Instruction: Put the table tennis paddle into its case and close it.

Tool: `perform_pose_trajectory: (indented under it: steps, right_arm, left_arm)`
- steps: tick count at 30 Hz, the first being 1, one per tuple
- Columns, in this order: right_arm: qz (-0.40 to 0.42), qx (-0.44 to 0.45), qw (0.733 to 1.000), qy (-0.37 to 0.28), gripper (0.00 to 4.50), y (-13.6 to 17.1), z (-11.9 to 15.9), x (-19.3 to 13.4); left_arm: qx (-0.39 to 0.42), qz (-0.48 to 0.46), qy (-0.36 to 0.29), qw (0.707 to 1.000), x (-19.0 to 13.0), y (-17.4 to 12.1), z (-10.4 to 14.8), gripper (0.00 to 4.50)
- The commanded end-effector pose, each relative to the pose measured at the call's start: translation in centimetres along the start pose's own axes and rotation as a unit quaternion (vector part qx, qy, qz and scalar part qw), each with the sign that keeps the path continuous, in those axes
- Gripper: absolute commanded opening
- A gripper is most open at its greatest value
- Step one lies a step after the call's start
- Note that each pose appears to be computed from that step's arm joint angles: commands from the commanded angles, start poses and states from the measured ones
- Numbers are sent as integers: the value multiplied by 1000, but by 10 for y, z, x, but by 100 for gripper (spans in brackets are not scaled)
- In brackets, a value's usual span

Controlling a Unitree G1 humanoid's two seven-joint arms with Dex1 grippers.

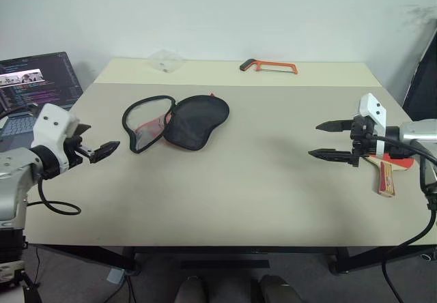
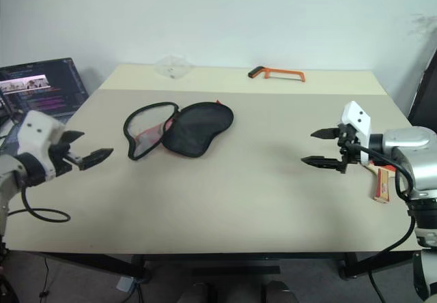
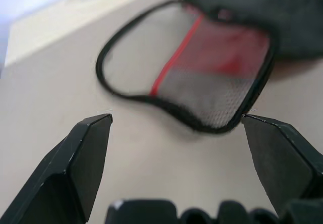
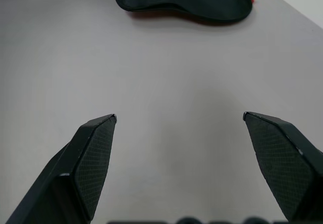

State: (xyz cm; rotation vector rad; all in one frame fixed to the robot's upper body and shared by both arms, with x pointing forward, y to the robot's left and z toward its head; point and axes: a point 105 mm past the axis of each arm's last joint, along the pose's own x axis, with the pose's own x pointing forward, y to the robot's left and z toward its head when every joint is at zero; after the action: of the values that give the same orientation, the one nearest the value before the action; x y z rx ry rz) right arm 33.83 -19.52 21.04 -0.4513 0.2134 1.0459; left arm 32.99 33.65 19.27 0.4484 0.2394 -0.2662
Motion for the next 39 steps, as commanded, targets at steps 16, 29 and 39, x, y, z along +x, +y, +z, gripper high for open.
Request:
perform_pose_trajectory:
  steps: [16, 29, 39]
  right_arm:
    - [-15, -31, 999, -14, 443, -4, 16, -4]
    - [-34, -27, 999, -7, 443, 0, 14, -14]
    - [-40, -29, 999, -9, 450, 0, 15, -15]
  left_arm:
    - [155, -14, 2, 988, 72, -46, 12, 450]
    - [186, -25, 7, 982, 97, -53, 10, 450]
    - [213, -44, -1, 976, 114, -68, 16, 316]
